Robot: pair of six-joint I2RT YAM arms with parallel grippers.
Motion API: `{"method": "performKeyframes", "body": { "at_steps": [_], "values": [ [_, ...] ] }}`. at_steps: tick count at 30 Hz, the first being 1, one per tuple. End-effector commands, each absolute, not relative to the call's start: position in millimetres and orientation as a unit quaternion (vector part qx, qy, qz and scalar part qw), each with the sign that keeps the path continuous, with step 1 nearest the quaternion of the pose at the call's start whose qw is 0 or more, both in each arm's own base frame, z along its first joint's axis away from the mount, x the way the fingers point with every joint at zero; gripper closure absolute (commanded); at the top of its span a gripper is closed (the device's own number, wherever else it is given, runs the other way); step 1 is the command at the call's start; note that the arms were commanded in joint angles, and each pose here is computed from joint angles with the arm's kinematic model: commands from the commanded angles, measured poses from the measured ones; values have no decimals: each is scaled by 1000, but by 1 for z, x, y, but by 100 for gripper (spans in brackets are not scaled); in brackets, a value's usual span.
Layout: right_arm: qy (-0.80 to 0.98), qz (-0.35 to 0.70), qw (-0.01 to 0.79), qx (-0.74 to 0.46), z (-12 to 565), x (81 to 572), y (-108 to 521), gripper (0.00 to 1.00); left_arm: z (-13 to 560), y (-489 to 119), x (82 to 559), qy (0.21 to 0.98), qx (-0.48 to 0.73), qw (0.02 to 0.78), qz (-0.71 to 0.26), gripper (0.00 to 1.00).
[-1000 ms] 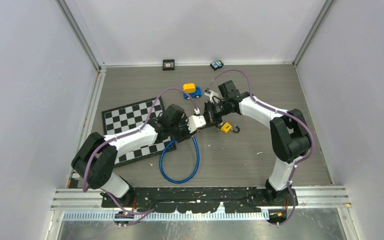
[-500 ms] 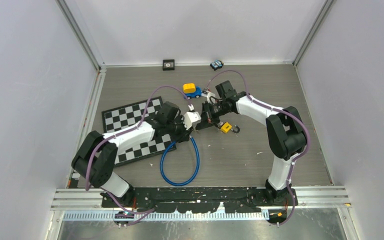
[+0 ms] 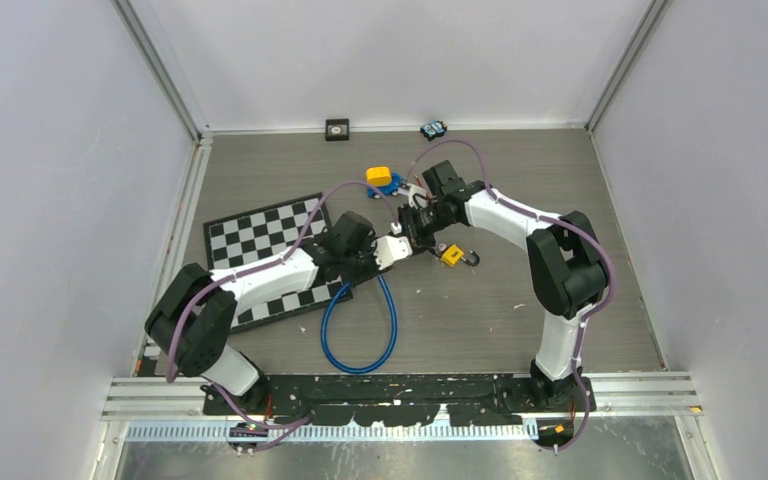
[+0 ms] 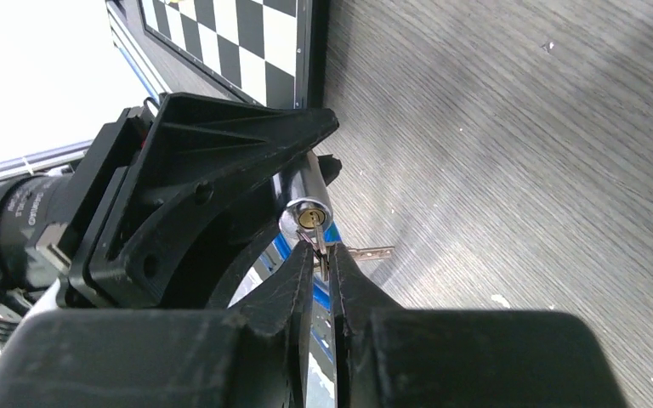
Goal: Unlock with the key
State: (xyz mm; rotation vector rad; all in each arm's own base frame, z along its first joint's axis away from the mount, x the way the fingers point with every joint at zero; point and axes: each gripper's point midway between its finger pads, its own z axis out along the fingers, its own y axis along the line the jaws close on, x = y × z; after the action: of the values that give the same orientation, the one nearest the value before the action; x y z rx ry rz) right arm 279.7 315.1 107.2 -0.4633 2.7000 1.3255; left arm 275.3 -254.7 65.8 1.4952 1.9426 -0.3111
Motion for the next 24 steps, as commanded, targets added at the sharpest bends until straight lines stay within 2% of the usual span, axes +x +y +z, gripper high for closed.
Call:
{"method": "performKeyframes", "body": {
  "at_steps": [1, 7, 13, 16, 24],
  "values": [
    [871, 469, -11, -147, 113, 251, 346, 85, 177, -310, 342, 644, 541, 535, -74, 100],
    [868, 474, -14, -146, 109, 254, 345, 79, 175, -320, 327, 635, 554, 526, -116, 100],
    [854, 502, 23, -135, 128, 279, 312, 60, 167, -316, 311, 626, 571, 509, -151, 100],
    [839, 525, 50, -133, 150, 289, 292, 54, 169, -313, 309, 623, 575, 507, -155, 100],
    [835, 519, 83, -165, 170, 281, 277, 54, 163, -313, 303, 607, 599, 499, -154, 100]
  ]
}}
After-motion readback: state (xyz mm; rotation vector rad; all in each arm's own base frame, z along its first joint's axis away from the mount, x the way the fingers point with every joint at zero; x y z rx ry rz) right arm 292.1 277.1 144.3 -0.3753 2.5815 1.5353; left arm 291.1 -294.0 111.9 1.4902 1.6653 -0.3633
